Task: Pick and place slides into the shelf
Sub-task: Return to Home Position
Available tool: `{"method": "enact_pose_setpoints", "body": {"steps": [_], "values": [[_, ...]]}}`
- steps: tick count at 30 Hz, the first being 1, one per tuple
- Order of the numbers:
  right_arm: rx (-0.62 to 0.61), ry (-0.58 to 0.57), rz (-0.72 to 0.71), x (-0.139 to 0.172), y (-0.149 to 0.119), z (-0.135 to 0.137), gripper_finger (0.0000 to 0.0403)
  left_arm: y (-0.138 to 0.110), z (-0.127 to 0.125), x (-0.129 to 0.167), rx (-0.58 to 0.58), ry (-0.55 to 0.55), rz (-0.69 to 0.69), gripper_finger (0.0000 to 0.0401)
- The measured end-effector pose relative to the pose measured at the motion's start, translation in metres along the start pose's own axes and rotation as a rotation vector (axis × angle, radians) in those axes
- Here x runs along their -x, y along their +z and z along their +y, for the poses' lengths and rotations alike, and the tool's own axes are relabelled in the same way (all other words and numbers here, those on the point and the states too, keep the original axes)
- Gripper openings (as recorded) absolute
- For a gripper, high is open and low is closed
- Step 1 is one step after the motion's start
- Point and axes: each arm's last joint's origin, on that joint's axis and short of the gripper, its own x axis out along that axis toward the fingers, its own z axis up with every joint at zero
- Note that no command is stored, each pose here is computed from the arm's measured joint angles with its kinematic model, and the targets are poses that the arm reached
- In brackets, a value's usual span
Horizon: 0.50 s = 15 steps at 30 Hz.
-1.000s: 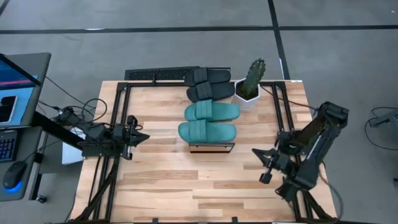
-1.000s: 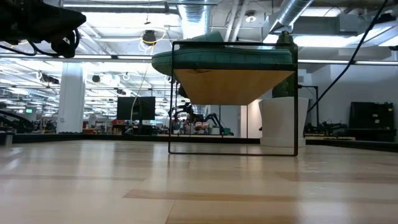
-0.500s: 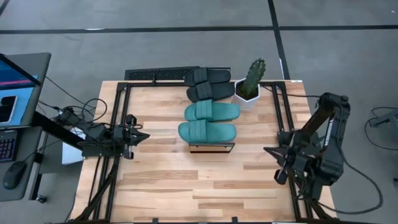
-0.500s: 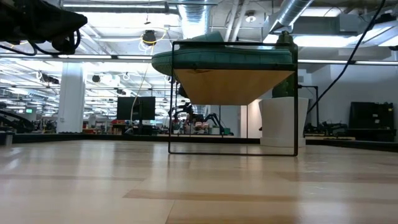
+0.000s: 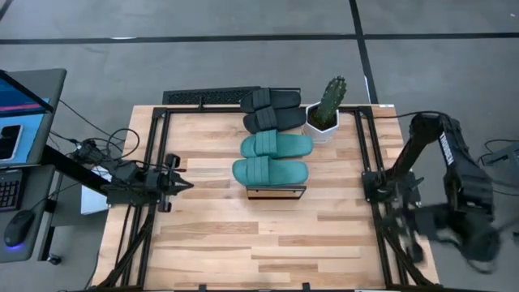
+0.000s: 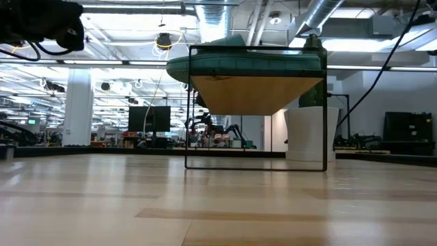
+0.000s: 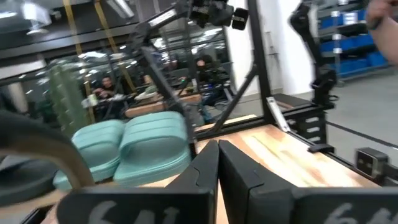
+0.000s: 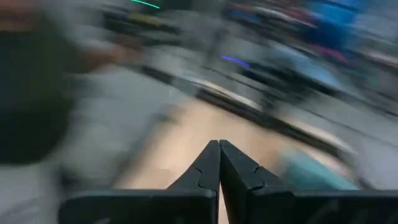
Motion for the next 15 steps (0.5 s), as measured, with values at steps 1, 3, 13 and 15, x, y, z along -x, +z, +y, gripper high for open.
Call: {"method": "enact_pose_setpoints", "body": {"steps": [1, 3, 13, 15], "values": [[0.029, 0.119, -0.029, -0.004, 0.012, 0.007, 0.0, 0.0, -0.001, 0.0, -0.012, -0.019, -0.005, 0.0], [0.171, 0.301, -0.166, -0.015, 0.033, 0.016, 0.0, 0.0, -0.002, 0.0, -0.035, -0.052, -0.014, 0.0], [0.154, 0.35, -0.052, -0.049, 0.019, -0.038, 0.0, 0.001, -0.003, 0.0, -0.083, -0.093, -0.029, 0.0], [0.1, 0.394, -0.035, -0.059, 0.004, -0.047, 0.0, 0.001, -0.003, 0.0, -0.083, -0.093, -0.028, 0.0]]}}
